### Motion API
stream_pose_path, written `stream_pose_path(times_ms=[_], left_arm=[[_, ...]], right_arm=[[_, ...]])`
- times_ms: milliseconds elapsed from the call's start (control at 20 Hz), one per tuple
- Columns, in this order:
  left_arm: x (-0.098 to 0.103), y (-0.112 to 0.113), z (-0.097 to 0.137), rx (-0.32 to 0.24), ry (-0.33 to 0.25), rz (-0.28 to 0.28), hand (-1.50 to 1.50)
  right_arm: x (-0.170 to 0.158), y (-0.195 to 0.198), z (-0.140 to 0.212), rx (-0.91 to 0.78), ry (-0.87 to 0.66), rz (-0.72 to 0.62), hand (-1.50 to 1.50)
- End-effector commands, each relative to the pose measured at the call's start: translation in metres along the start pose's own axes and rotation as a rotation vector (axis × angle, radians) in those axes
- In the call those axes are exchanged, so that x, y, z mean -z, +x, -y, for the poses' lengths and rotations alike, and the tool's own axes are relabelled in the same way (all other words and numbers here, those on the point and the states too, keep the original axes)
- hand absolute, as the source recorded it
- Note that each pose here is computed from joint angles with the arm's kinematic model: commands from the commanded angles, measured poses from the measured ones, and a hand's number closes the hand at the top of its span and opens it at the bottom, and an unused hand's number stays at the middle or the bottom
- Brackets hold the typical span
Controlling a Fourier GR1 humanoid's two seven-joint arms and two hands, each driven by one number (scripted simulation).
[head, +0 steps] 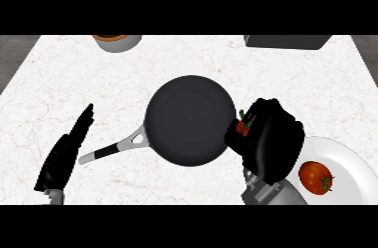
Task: Pick the bell pepper from the plate and place it in the pan
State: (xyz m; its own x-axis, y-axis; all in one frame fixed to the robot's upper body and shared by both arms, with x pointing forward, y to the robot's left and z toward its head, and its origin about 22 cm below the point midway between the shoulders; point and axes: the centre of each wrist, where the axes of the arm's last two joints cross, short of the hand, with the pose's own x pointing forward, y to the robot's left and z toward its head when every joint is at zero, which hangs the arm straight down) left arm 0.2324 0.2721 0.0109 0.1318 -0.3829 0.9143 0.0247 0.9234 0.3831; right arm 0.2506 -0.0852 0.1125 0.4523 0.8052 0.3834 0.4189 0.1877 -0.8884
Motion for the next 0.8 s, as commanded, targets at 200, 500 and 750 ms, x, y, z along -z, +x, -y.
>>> stream_pose_path(times_ms=[200, 500, 750], left_arm=[[0.013, 0.007, -0.004, 0.011, -0.009, 0.012, 0.0], [0.007, 0.009, 0.003, -0.005, -0.038, 0.032, 0.0], [0.009, 0.015, 0.013, -0.015, -0.056, 0.047, 0.0]], right_arm=[[0.047, 0.017, -0.058, 0.009, 0.168, -0.273, 1.5], [0.073, 0.002, -0.069, 0.258, 0.317, -0.424, 1.5], [0.089, 0.005, -0.076, 0.461, 0.335, -0.463, -1.5]])
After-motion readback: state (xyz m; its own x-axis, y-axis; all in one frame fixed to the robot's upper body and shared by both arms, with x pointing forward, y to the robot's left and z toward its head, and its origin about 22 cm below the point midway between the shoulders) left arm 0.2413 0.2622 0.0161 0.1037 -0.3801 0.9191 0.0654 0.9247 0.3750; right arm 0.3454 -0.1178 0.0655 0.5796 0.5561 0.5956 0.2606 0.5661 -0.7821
